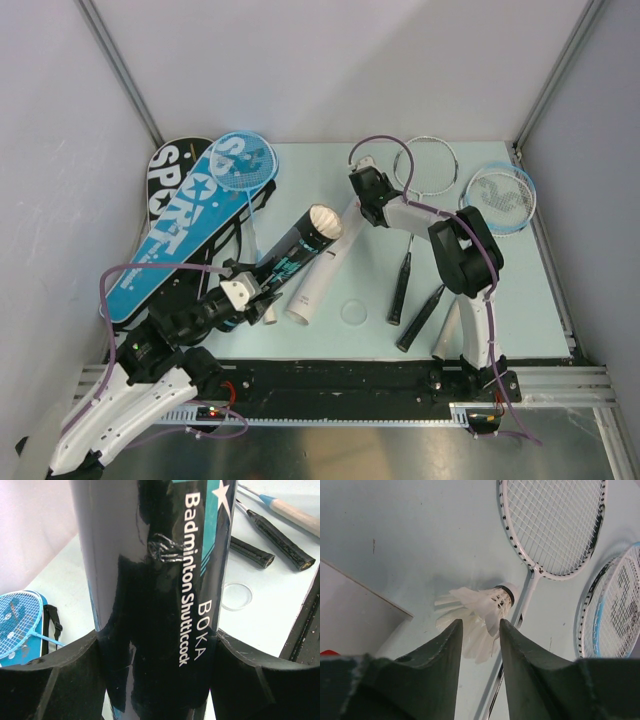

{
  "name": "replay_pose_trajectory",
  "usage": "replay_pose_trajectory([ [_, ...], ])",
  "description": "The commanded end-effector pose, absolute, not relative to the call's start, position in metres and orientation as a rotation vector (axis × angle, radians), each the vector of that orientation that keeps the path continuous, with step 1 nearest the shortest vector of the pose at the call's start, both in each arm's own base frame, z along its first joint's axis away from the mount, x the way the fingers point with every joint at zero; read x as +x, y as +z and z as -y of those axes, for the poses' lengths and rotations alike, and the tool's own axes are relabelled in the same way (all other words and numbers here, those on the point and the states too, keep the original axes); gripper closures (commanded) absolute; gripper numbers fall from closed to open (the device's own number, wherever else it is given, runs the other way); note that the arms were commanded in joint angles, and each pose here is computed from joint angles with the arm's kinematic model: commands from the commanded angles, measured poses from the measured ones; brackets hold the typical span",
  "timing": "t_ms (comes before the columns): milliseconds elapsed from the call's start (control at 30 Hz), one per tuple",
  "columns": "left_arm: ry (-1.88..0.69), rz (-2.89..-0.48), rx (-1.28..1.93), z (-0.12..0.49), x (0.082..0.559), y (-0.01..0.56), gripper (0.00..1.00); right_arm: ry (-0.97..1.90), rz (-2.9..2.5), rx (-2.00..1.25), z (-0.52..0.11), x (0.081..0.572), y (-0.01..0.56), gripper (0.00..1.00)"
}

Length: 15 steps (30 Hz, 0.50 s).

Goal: Pack up the badminton gear
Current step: Pick up the shuttlecock at the center of the board.

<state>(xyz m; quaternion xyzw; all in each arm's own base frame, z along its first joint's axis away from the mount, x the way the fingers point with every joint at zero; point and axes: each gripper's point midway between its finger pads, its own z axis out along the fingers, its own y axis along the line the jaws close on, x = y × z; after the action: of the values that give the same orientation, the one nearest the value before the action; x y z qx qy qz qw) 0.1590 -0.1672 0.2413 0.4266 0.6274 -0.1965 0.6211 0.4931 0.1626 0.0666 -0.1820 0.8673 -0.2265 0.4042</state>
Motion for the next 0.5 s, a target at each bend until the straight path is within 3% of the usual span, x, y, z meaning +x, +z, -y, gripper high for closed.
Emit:
replay_pose_trajectory([
  [0,-0.453,-1.359,0.918,0.169,0.164,0.268,0.59,-0.589,-2.155,-0.429,-0.157,0.500,0.089,0.64],
  [267,-0.439,-1.372,0.914,0.167,0.166,0.265,0.60,-0.634,-2.099,-0.428,-0.154,0.502,0.114,0.97],
  [467,-0.433,-1.379,0.915,0.168,0.168,0.263,0.60,-0.632,-2.049,-0.396,-0.147,0.496,0.152,1.00],
])
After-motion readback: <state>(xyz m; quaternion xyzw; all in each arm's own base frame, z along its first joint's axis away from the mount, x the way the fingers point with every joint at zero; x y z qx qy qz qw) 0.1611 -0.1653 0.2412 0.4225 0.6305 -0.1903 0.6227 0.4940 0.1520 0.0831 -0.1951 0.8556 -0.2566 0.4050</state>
